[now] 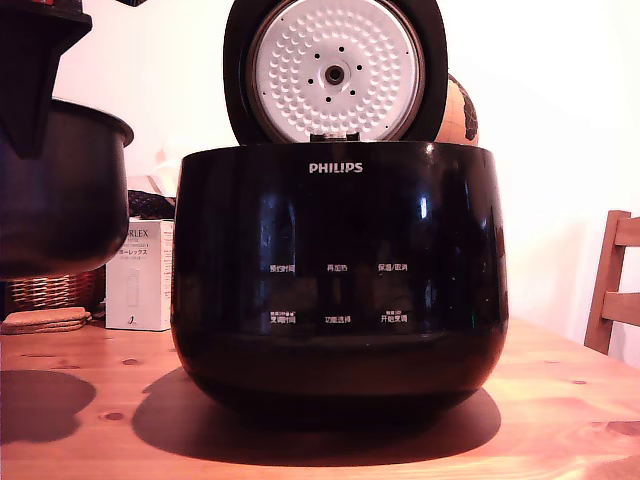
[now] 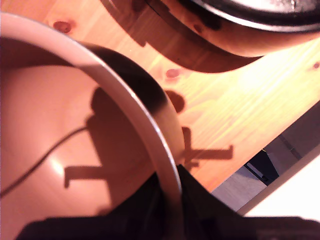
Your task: Place the pot you are holding inside the rice cooker
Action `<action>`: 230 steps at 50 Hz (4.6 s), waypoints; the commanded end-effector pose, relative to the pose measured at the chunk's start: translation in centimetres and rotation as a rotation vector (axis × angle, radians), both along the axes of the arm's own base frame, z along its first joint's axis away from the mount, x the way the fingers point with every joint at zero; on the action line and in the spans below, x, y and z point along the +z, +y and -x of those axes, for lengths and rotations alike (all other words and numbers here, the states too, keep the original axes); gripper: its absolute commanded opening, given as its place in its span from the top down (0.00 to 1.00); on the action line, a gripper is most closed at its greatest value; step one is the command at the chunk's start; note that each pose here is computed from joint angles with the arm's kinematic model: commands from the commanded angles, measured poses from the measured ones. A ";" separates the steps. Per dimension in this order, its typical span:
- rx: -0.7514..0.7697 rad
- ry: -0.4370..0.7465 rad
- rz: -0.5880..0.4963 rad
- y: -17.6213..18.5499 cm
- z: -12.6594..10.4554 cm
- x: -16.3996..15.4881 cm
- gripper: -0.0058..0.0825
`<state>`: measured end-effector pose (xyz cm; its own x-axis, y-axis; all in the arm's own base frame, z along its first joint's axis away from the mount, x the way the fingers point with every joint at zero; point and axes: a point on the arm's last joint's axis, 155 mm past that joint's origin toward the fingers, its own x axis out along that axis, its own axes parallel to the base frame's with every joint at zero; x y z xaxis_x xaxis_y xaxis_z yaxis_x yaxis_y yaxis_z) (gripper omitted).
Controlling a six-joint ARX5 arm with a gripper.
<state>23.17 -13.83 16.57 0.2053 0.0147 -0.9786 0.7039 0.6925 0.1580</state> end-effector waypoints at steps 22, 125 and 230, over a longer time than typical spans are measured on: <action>0.004 -0.054 0.010 0.1 -0.5 1.3 0.96; -0.754 -0.363 0.181 -17.2 0.5 10.5 0.96; -0.808 0.012 0.130 -19.3 -0.9 1.5 0.96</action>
